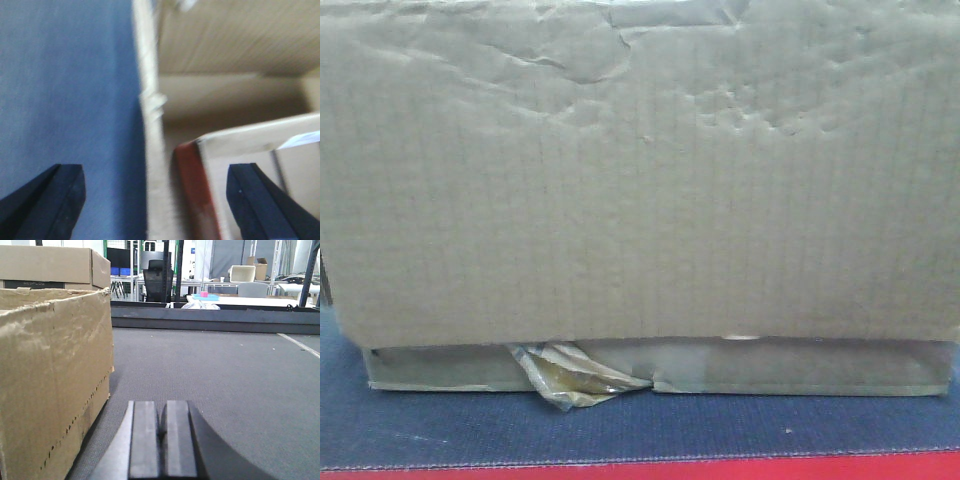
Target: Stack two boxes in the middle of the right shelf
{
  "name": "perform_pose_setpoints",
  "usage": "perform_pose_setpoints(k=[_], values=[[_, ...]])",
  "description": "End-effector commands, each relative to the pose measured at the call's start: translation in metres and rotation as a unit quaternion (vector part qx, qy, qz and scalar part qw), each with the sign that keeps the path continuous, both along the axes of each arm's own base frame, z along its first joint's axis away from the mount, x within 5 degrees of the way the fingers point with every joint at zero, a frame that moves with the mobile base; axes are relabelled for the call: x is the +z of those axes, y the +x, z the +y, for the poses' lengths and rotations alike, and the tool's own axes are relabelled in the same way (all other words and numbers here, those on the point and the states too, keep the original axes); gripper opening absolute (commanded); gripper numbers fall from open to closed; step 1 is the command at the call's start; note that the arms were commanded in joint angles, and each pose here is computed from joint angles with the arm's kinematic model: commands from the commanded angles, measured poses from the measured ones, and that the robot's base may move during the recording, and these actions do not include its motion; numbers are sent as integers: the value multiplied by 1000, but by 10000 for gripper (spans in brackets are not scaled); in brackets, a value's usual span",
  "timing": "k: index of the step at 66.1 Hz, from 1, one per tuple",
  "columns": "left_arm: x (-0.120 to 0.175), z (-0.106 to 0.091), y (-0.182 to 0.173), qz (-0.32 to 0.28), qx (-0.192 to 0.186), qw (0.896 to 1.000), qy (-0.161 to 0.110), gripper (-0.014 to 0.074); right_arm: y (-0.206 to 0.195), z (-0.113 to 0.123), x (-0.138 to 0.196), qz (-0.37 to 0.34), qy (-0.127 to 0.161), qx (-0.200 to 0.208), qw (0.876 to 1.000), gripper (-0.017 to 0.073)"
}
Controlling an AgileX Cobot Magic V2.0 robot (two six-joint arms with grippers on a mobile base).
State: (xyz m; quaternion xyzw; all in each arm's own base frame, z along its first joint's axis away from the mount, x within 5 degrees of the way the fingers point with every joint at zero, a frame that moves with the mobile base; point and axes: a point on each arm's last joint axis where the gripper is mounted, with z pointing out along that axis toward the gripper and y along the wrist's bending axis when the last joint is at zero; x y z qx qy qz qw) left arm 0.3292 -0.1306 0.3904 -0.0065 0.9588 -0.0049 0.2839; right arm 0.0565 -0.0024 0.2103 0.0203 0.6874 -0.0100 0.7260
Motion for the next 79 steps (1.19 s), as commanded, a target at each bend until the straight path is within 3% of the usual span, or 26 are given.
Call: perform_pose_setpoints(k=[1, 21, 60, 79], values=[[-9, 0, -2, 18, -10, 1000, 0, 475, 0, 0, 2, -13, 0, -2, 1000, -162], [-42, -1, -7, 77, -12, 997, 8, 475, 0, 0, 2, -13, 0, -2, 1000, -162], [-8, 10, -28, 28, -12, 1000, -7, 473, 0, 0, 2, -13, 0, -2, 1000, -162], [-15, 8, -27, 43, -14, 999, -13, 469, 0, 0, 2, -13, 0, -2, 1000, -162]])
